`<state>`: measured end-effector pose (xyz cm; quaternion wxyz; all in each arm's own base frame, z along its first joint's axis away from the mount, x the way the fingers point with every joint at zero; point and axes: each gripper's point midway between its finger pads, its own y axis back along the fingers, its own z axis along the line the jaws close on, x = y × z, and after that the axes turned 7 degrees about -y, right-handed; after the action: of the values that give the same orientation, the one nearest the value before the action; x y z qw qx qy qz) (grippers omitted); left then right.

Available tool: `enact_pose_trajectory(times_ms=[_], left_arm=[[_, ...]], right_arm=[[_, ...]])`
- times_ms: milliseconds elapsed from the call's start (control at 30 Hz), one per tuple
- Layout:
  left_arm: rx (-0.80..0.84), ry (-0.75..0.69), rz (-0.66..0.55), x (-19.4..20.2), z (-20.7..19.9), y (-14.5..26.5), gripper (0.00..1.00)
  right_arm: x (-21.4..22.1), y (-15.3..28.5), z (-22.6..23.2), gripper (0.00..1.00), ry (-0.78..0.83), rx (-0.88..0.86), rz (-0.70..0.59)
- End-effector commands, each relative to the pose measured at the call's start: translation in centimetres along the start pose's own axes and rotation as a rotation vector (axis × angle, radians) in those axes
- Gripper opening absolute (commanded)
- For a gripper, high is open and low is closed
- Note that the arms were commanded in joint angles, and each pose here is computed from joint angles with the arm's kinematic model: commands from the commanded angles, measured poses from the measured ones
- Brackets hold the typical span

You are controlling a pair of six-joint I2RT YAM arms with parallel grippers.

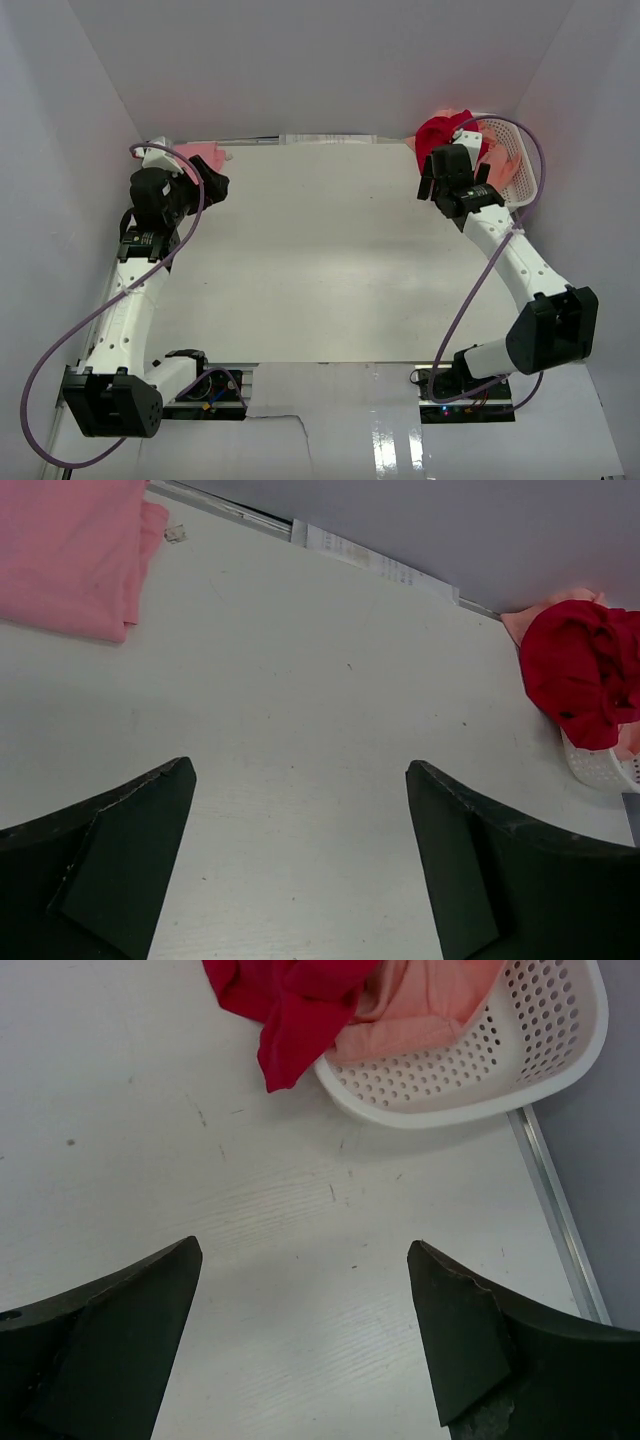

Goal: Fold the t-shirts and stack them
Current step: Grab crumpled tshirt from bin with the right arm

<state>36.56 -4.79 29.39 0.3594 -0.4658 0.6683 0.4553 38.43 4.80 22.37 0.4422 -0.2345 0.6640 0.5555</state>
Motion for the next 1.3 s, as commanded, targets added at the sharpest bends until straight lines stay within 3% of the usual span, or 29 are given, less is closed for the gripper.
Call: enact_pose_trajectory(times_ms=[0,633,933,1067,1133,1167,1233,1267], left_arm=[[-0.042,0.001,-0.003,0.5,1.0,-0.1,0.97],[0.068,-0.019,-0.001,1.7,-0.5,0.2,0.97],[0.114,-0.002,0.013,2.2,-1.2,0.2,0.96],[0.131,0.004,0.025,2.6,-1.5,0.0,0.96],[0.14,0.007,0.034,2.7,-1.6,-0.1,0.96],[0.141,0.008,0.041,2.9,-1.6,-0.3,0.95],[0.14,0.009,0.044,2.9,-1.5,-0.4,0.95],[0.135,0.006,0.042,2.8,-1.5,-0.4,0.95]], right_arm=[[-3.4,-0.3,0.2,0.9,-0.059,-0.051,-0.04],[-4.8,-15.8,-1.4,0.9,-0.095,0.049,-0.073],[-6.0,-20.9,0.2,0.9,-0.09,0.054,-0.131],[-7.0,-21.7,0.4,0.96,-0.106,0.059,-0.148],[-7.2,-22.0,0.5,0.82,-0.107,0.064,-0.149],[-8.2,-22.0,0.7,0.7,-0.112,0.061,-0.164],[-7.6,-22.6,0.7,0.64,-0.097,0.07,-0.137],[-8.3,-22.6,0.8,0.54,-0.097,0.073,-0.147]])
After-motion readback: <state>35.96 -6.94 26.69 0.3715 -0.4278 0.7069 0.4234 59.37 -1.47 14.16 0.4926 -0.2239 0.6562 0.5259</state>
